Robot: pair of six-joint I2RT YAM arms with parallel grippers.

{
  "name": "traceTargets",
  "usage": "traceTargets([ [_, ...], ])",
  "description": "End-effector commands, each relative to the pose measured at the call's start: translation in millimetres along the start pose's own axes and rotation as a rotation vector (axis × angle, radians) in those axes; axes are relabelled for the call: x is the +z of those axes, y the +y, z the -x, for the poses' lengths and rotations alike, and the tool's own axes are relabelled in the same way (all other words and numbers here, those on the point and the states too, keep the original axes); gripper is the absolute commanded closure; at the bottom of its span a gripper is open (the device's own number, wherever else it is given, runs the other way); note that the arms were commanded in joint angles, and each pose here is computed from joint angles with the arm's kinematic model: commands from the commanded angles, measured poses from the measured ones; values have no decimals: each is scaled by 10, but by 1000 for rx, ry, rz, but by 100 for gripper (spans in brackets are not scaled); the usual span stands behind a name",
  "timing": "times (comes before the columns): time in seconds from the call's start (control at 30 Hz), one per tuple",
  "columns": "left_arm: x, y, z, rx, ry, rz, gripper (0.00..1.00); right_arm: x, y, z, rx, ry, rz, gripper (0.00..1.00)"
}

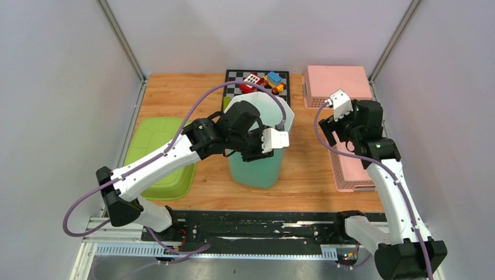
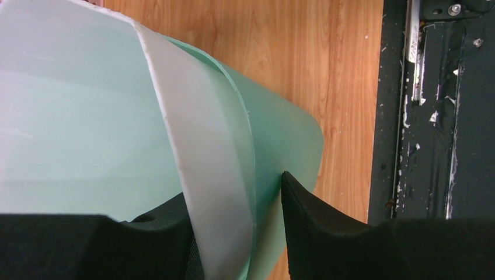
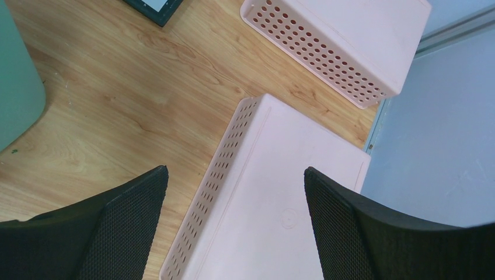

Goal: Turn the large container upside down
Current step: Place multiple containers at the center of the board.

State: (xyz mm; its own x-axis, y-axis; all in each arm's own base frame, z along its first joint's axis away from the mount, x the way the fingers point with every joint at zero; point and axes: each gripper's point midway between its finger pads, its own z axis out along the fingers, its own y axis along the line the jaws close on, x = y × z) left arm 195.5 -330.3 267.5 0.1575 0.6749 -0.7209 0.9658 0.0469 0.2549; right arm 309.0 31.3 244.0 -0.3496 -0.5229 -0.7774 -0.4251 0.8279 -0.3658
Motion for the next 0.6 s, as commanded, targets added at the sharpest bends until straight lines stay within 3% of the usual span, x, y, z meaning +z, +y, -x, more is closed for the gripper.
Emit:
traceTargets([
  [0.0,-13,57,352,26,-111,28,74,-37,-45,-44,34,-7,-23,11],
  [0.17,-44,-6,373,35,-115,3,48,-31,-41,-56,39,-7,-18,12],
  [0.4,-178,-146,419,74,-139,-63,1,-25,-40,-69,42,-5,-15,11],
  [0.57,-266,-177,424,99,-141,-71,0,-16,-34,-74,45,-3,-11,12],
])
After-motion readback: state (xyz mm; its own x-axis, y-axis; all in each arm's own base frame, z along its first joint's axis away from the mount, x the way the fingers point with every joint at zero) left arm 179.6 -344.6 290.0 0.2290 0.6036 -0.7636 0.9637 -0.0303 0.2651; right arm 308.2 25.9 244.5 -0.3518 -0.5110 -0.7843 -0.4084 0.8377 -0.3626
